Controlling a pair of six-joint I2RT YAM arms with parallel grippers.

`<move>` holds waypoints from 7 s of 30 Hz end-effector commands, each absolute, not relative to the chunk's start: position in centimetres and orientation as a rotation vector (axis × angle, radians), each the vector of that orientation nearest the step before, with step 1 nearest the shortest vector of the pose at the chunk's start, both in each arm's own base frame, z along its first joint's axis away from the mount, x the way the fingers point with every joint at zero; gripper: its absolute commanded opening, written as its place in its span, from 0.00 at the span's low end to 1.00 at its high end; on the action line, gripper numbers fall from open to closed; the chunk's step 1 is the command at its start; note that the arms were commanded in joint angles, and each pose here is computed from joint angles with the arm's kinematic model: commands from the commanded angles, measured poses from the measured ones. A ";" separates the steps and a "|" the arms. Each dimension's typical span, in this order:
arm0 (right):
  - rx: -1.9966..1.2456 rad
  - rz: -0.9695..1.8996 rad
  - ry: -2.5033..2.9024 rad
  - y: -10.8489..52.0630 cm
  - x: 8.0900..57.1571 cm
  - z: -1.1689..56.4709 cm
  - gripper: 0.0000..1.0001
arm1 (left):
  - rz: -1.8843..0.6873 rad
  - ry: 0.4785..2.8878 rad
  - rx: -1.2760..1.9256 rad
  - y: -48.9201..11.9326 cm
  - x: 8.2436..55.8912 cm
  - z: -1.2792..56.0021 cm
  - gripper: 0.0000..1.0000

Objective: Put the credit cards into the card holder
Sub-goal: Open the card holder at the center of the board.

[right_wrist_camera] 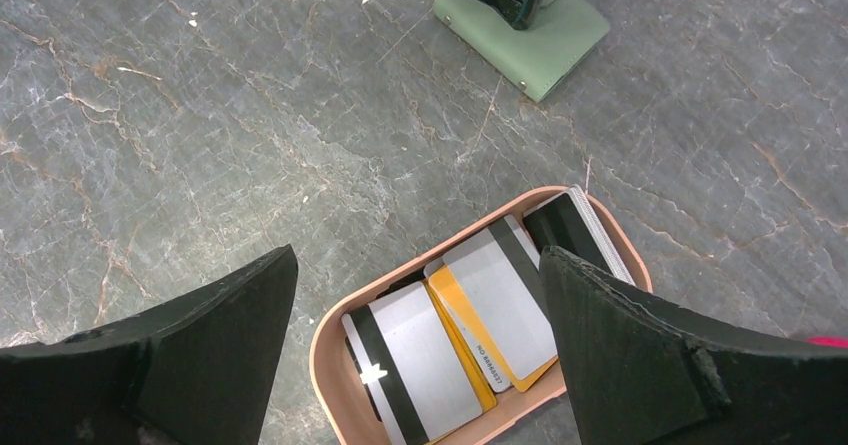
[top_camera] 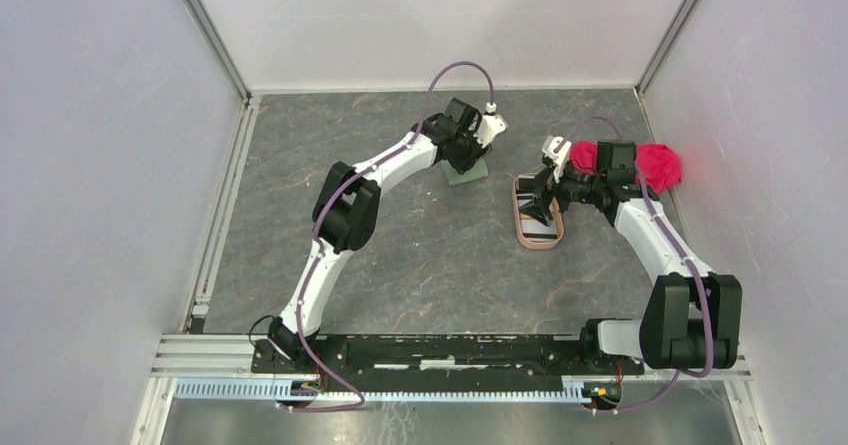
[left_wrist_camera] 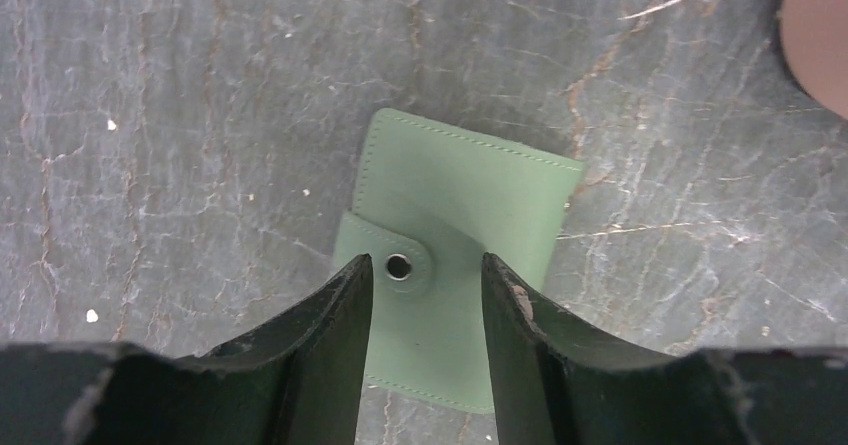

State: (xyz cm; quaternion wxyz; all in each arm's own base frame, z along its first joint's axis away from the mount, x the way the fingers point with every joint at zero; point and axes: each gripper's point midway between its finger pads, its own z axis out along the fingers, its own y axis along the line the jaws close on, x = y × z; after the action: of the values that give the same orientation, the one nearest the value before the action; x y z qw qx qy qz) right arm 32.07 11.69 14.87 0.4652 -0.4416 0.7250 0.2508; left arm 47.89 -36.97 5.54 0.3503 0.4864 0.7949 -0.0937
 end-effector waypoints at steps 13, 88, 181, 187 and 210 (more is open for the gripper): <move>-1.070 0.604 1.788 11.3 33.1 15.1 0.98 | -0.087 1.975 1.307 -37.2 50.1 6.1 0.46; -1.059 0.592 1.794 11.0 33.2 14.9 0.98 | -0.407 2.115 0.881 -30.6 52.0 8.9 0.54; -1.436 0.541 1.825 29.3 27.0 7.8 0.81 | -1.257 2.247 0.124 -26.8 21.3 11.0 0.02; -1.433 0.585 1.820 29.6 26.5 7.6 0.71 | -1.260 2.277 0.155 -26.7 20.3 10.5 0.02; -1.259 0.813 1.974 23.8 22.0 6.9 0.00 | -0.898 2.422 0.095 -22.5 20.6 9.2 0.02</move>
State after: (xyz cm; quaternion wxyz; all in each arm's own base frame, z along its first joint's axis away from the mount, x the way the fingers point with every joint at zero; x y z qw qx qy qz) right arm 25.55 24.17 7.16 0.3525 -0.4882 0.7529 0.2658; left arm 19.14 -23.22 7.70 0.2377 0.0190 0.8974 -0.3713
